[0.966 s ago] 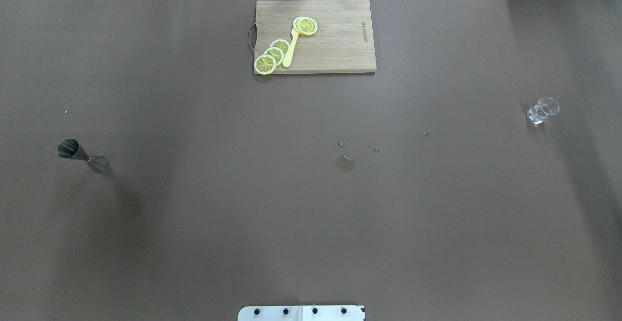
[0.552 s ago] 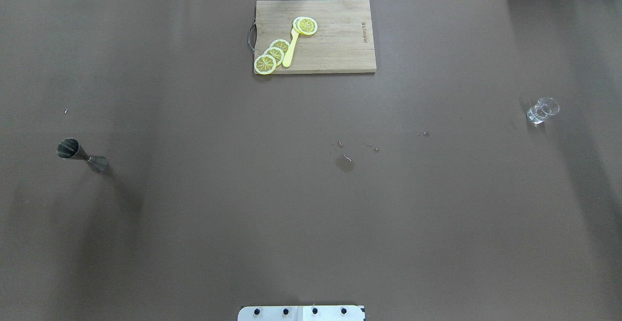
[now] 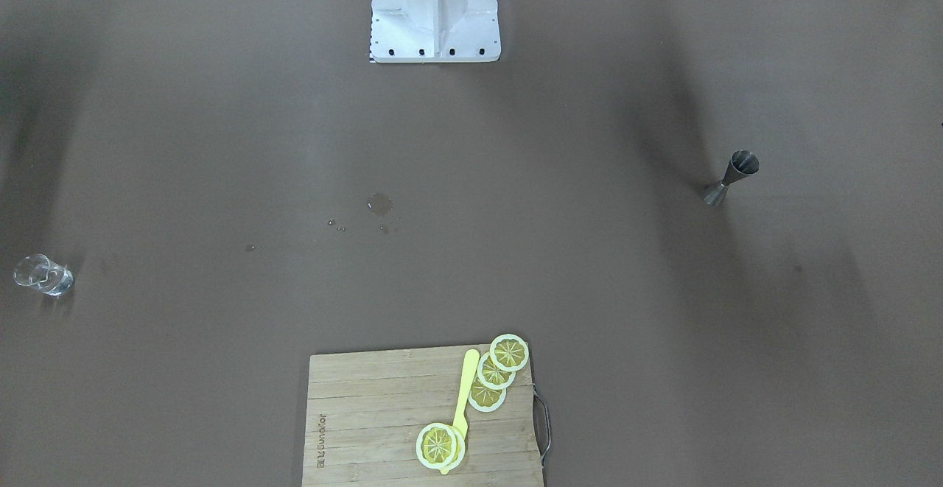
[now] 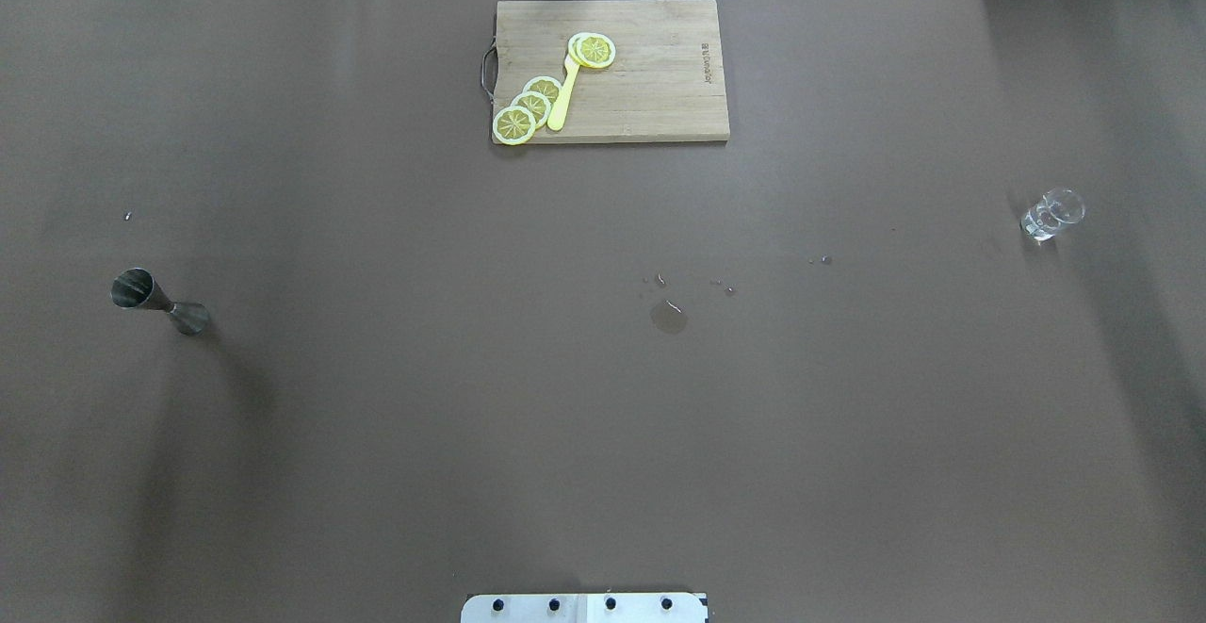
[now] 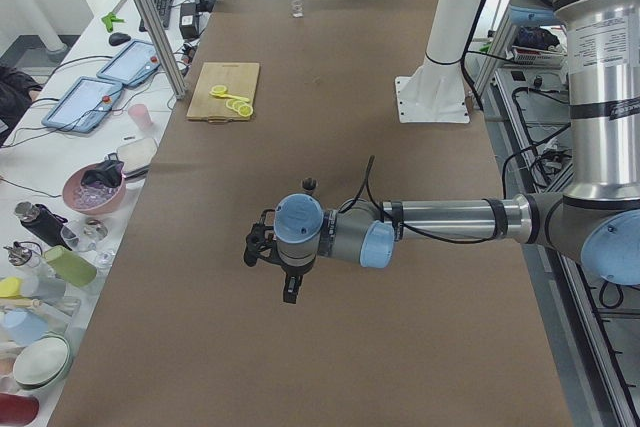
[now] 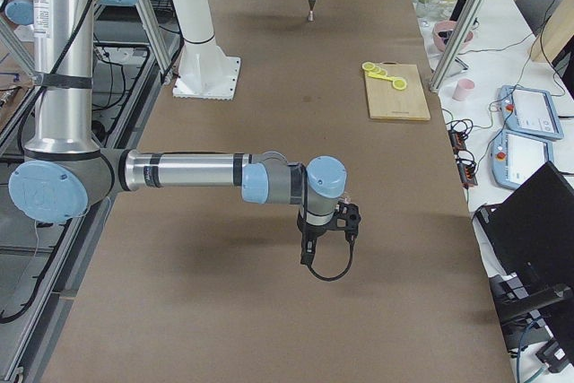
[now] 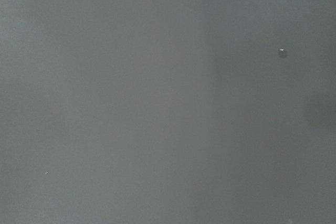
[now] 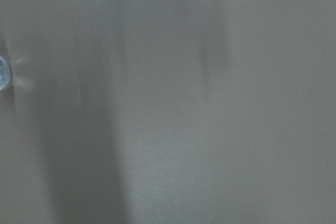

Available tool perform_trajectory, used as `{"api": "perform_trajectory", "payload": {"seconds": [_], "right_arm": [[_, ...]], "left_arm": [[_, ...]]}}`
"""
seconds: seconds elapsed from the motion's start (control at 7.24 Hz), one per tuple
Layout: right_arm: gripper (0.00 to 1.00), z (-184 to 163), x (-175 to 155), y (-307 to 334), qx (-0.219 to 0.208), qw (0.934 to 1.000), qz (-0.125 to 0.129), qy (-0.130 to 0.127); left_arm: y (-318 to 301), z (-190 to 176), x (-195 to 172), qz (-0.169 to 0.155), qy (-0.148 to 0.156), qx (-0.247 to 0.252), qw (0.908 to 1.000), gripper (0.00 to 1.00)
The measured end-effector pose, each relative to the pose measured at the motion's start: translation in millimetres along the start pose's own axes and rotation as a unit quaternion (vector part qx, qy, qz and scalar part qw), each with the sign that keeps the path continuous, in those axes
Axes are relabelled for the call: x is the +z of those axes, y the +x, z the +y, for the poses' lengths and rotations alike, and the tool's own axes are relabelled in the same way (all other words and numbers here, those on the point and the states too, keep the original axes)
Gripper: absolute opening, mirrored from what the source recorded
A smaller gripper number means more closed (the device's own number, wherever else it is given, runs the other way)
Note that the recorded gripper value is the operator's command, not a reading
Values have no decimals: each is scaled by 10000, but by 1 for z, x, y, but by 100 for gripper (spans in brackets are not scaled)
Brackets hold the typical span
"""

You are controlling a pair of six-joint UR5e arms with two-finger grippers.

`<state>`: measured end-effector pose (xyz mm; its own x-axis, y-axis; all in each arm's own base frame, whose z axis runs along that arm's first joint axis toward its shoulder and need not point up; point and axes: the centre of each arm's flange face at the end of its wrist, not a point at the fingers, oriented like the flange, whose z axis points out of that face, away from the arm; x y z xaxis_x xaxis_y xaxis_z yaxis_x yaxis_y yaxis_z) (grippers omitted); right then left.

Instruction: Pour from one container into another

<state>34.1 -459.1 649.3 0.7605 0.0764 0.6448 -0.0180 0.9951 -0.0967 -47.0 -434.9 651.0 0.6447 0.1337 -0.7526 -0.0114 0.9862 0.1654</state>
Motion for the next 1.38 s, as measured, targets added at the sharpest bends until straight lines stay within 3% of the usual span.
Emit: {"api": "perform_trajectory", "payload": {"seconds": [0.28,0.69,1.38], "right_arm": [[100,0,0,0,-1,10000,0,-1],[100,0,0,0,-2,10000,0,-1],[100,0,0,0,1,10000,-2,0]], "left_arm": [[-4,3,2,-4,-154,40,9999,96],[-19,11,2,-37,-689,174,9975,97],[-26,13,-4,-93,-709,-135,9974,98]]}}
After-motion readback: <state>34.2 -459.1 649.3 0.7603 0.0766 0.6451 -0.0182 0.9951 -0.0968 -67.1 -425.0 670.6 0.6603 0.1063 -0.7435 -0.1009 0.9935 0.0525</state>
